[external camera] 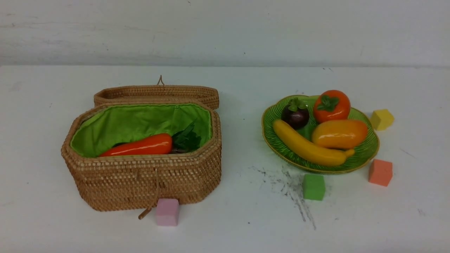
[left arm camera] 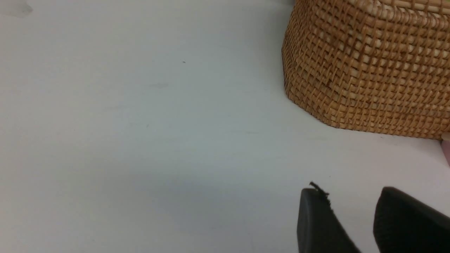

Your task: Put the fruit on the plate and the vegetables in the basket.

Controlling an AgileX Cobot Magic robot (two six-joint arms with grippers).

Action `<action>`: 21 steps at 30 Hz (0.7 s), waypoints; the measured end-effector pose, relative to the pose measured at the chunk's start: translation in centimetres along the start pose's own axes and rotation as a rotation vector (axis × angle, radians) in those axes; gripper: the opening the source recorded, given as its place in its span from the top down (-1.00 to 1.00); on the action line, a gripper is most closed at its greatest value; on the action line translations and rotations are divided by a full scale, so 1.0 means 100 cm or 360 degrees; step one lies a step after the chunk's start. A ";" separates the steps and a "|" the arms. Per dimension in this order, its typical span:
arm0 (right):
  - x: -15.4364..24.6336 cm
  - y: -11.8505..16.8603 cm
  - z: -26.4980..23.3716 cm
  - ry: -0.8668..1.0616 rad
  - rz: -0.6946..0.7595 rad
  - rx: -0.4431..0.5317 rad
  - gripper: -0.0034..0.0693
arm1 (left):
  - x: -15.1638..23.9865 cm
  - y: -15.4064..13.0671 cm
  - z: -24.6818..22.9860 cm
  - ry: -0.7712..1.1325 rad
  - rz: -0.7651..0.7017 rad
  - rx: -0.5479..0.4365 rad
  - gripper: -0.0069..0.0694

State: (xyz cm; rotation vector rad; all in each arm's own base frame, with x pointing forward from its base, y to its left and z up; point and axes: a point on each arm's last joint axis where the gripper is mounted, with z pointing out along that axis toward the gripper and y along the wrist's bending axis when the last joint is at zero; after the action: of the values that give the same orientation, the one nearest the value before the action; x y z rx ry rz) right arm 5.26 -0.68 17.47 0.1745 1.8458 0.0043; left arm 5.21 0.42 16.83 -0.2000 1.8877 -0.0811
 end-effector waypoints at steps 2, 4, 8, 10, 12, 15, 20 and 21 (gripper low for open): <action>0.000 0.000 0.000 0.0001 0.0005 -0.0002 0.86 | 0.000 0.000 0.000 0.0000 0.0000 0.0000 0.19; 0.000 0.000 0.000 0.0001 0.0006 -0.0002 0.86 | 0.000 0.000 0.000 0.0000 0.0000 0.0000 0.19; 0.000 0.000 0.000 0.0002 0.0006 -0.0001 0.85 | 0.000 0.000 0.000 0.0000 0.0000 0.0000 0.19; 0.000 0.000 0.000 0.0002 0.0006 -0.0001 0.85 | 0.000 0.000 0.000 0.0000 0.0000 0.0000 0.19; 0.000 0.000 0.000 0.0002 0.0008 -0.0001 0.84 | 0.000 0.000 0.000 0.0000 0.0000 0.0000 0.19; 0.000 0.000 0.000 0.0002 0.0009 -0.0001 0.83 | 0.000 0.000 0.000 0.0000 0.0000 0.0000 0.19; 0.000 0.000 0.000 0.0002 0.0009 -0.0001 0.82 | 0.000 0.000 0.000 0.0000 0.0000 0.0000 0.19; 0.000 0.000 0.000 0.0002 0.0009 -0.0001 0.82 | 0.000 0.000 0.000 0.0000 0.0000 0.0000 0.19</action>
State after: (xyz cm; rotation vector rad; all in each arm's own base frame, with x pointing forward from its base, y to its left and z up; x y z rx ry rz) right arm 5.26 -0.67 17.46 0.1794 1.8466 0.0092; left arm 5.21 0.42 16.83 -0.2000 1.8877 -0.0811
